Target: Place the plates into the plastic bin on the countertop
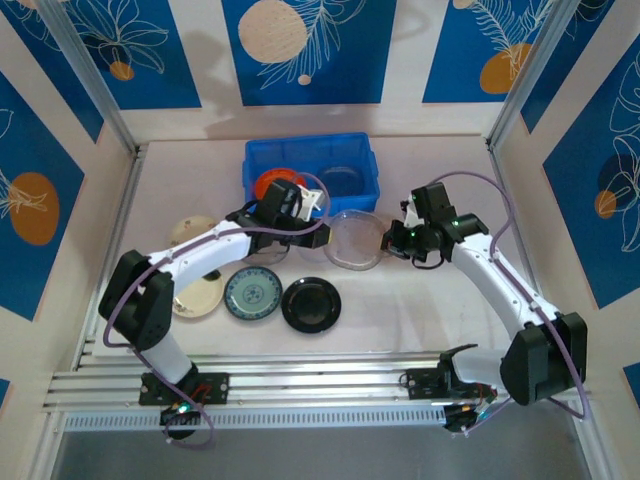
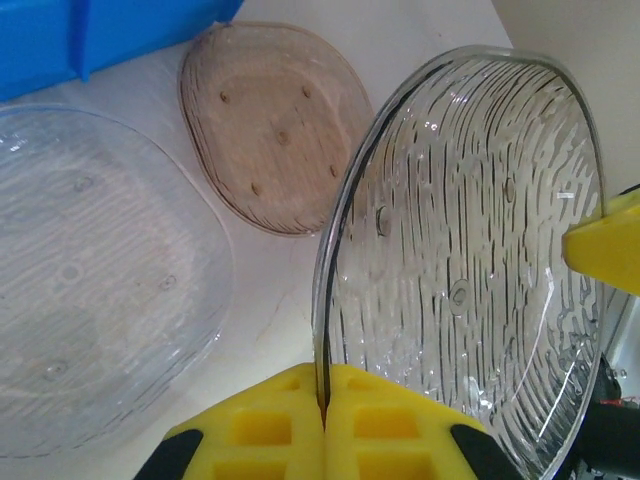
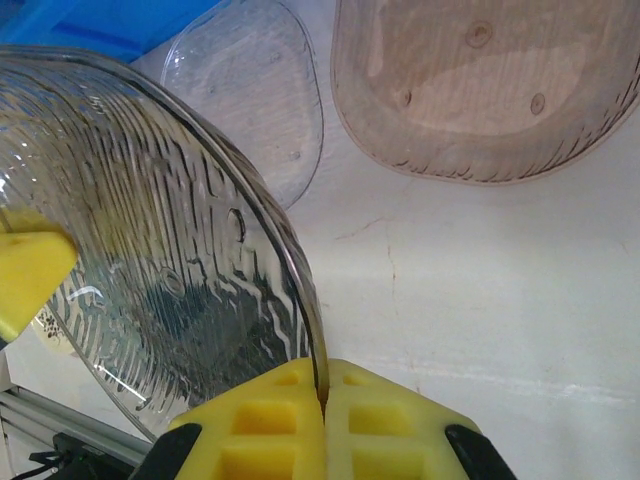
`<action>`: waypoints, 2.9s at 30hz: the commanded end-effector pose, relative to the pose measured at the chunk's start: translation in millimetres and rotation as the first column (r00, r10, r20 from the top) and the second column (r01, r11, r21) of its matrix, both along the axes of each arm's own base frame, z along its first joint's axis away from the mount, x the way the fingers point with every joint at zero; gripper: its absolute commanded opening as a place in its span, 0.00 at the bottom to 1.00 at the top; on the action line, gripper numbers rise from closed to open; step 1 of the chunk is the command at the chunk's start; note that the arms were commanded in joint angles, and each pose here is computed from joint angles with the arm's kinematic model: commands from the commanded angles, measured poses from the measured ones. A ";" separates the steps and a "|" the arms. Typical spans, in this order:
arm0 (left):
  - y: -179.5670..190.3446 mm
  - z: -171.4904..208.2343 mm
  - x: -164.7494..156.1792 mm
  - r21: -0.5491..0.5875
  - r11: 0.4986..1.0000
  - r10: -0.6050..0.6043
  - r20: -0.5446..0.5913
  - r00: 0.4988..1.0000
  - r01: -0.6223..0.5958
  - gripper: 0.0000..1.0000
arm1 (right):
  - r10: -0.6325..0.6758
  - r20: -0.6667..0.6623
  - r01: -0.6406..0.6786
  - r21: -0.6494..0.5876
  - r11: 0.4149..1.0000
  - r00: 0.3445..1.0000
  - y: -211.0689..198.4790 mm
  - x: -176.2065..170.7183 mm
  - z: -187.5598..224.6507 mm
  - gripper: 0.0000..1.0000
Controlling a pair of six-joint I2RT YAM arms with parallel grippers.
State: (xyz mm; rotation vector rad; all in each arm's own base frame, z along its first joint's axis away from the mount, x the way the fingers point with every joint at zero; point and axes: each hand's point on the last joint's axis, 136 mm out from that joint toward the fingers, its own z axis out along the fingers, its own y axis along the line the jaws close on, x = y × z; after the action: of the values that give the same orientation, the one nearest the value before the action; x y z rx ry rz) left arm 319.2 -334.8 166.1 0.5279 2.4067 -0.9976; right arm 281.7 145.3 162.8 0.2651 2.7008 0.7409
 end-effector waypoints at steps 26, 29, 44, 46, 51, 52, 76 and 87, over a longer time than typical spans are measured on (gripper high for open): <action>62.4 64.1 200.8 0.045 0.922 0.376 0.131 0.917 -0.385 0.00 | -0.210 0.252 0.194 0.086 0.977 0.945 -63.3 114.6 84.3 0.60; 54.3 55.6 226.3 0.011 0.926 0.375 0.098 0.922 -0.378 0.00 | -0.216 0.242 0.201 0.087 0.976 0.946 -67.9 126.1 79.3 0.60; 34.2 -9.9 271.3 -0.044 0.916 0.396 -0.048 0.917 -0.398 0.00 | -0.209 0.175 0.195 0.090 0.977 0.962 -68.3 152.2 52.3 0.57; 32.8 -19.3 272.1 -0.042 0.916 0.397 -0.066 0.916 -0.400 0.00 | -0.207 0.164 0.194 0.089 0.977 0.965 -67.9 153.7 47.6 0.57; 30.0 -36.5 273.5 -0.032 0.914 0.400 -0.088 0.912 -0.404 0.00 | -0.198 0.143 0.186 0.095 0.978 0.970 -64.8 155.2 38.7 0.57; 29.2 -38.4 273.6 -0.031 0.914 0.400 -0.090 0.912 -0.404 0.00 | -0.194 0.141 0.182 0.094 0.979 0.971 -63.7 155.2 37.4 0.57; 16.3 -65.8 275.7 -0.001 0.914 0.404 -0.100 0.909 -0.406 0.35 | -0.181 0.106 0.177 0.053 0.983 0.978 -60.5 151.0 19.1 0.57; 0.3 5.8 266.5 -0.091 0.933 0.349 -0.013 0.937 -0.349 0.44 | -0.212 0.030 0.214 -0.046 0.976 0.977 -76.4 135.4 -22.9 0.47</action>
State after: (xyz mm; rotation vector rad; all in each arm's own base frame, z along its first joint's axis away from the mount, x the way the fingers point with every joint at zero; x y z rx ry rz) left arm 592.4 -318.3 104.9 -0.0334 2.4455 -0.8780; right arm 423.1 74.5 157.4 0.5093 2.5624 0.6641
